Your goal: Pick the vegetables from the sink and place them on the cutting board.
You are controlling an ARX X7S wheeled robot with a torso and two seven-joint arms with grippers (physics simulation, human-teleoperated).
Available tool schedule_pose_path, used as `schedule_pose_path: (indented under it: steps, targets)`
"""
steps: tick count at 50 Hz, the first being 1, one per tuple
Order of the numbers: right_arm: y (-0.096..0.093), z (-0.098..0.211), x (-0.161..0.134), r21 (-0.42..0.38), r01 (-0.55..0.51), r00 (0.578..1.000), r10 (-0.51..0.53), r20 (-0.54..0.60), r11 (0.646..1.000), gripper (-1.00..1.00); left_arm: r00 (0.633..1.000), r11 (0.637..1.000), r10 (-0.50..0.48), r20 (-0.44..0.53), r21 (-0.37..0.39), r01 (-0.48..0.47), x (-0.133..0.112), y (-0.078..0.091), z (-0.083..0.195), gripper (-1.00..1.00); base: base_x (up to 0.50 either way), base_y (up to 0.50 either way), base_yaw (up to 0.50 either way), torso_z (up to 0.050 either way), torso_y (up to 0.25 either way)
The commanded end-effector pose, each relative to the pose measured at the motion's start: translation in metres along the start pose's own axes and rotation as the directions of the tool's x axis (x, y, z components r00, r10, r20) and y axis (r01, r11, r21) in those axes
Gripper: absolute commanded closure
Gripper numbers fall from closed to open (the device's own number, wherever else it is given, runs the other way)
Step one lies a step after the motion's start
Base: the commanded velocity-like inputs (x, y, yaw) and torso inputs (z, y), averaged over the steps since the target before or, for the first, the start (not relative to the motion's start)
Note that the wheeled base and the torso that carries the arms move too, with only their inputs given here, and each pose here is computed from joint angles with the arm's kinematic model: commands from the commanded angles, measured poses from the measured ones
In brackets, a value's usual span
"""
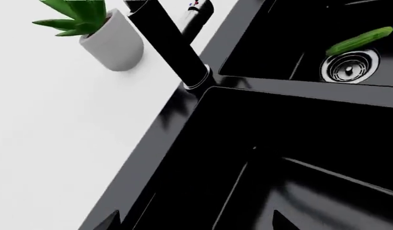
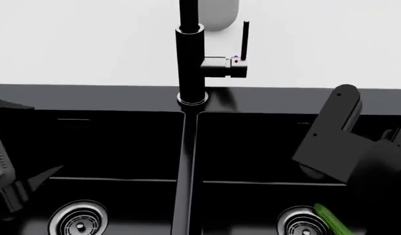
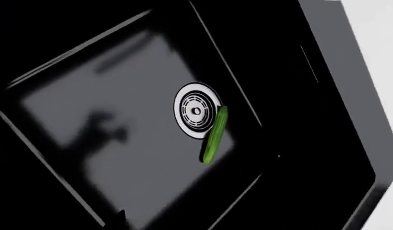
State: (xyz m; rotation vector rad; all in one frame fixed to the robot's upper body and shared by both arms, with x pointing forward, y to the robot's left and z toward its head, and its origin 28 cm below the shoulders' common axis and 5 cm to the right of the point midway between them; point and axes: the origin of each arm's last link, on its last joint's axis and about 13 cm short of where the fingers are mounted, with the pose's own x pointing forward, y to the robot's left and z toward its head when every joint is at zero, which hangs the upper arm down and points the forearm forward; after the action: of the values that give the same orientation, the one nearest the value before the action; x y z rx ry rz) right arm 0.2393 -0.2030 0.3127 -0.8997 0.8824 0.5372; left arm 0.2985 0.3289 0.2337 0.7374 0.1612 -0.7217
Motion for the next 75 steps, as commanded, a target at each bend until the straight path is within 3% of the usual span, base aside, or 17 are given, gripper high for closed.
schedule_pose_path:
  steps: [1,6,9,15,28,32,37,41,53,64,71,75]
  targets:
    - [-0.007,0.002,-0.007,-0.023,-0.073,0.994,0.071,-0.08,0.997,-1.0,0.98,0.983,-0.166,-0.109,0.054,0.173,-0.007,-0.005,-0.01,-1.0,0.0,0.0,0.0,0.0,-0.25]
    - [-0.011,0.008,-0.015,-0.027,-0.04,0.999,0.039,-0.038,0.999,-1.0,0.979,0.983,-0.163,-0.12,0.07,0.172,-0.016,-0.003,-0.004,-1.0,0.0,0.0,0.0,0.0,-0.25]
    - [-0.009,0.009,-0.017,-0.031,-0.039,0.999,0.039,-0.021,0.999,-1.0,0.991,0.992,-0.107,-0.082,0.063,0.112,-0.019,0.002,-0.003,-1.0,0.0,0.0,0.0,0.0,-0.25]
    - [-0.016,0.015,-0.025,-0.003,-0.013,1.0,0.013,0.008,1.0,-1.0,0.991,0.993,-0.058,-0.118,0.097,0.07,-0.026,0.008,-0.004,-1.0,0.0,0.0,0.0,0.0,-0.25]
    - [-0.023,0.02,-0.027,0.047,0.006,1.0,-0.006,0.001,0.999,-1.0,0.975,0.996,-0.054,-0.217,0.062,0.069,-0.036,0.005,-0.016,-1.0,0.0,0.0,0.0,0.0,-0.223]
    - [-0.022,0.019,-0.022,0.042,0.014,1.0,-0.013,-0.024,0.999,-1.0,0.959,0.996,-0.073,-0.273,0.021,0.081,-0.043,0.006,-0.018,-1.0,0.0,0.0,0.0,0.0,0.0]
    - [-0.023,0.022,-0.024,0.03,0.02,0.999,-0.019,-0.026,0.999,-1.0,0.94,0.994,-0.062,-0.336,0.063,0.088,-0.055,0.004,-0.015,-1.0,0.0,0.0,0.0,0.0,0.0]
    - [-0.023,0.022,-0.023,0.025,0.024,0.999,-0.023,-0.031,0.999,-1.0,0.921,0.993,-0.097,-0.376,0.024,0.115,-0.061,0.004,-0.015,-1.0,0.0,0.0,0.0,0.0,0.0]
    - [-0.024,0.025,-0.017,0.01,0.007,0.999,-0.007,-0.039,1.0,-1.0,0.908,0.984,-0.165,-0.386,0.003,0.181,-0.069,-0.003,-0.019,-1.0,0.0,0.0,0.0,0.0,0.0]
    - [-0.022,0.024,-0.011,0.002,-0.007,0.999,0.008,-0.047,1.0,-1.0,0.867,0.967,-0.237,-0.439,-0.019,0.255,-0.065,-0.013,-0.029,-1.0,0.0,0.0,0.0,0.0,0.0]
    - [-0.021,0.024,-0.011,0.0,-0.01,0.999,0.01,-0.046,1.0,-1.0,0.852,0.967,-0.234,-0.469,-0.019,0.255,-0.068,-0.013,-0.032,-1.0,0.0,0.0,0.0,0.0,0.0]
    - [-0.02,0.023,-0.009,0.0,-0.013,0.999,0.013,-0.047,1.0,-1.0,0.793,0.962,-0.22,-0.568,0.007,0.272,-0.068,-0.014,-0.039,-1.0,0.0,0.0,0.0,0.0,0.0]
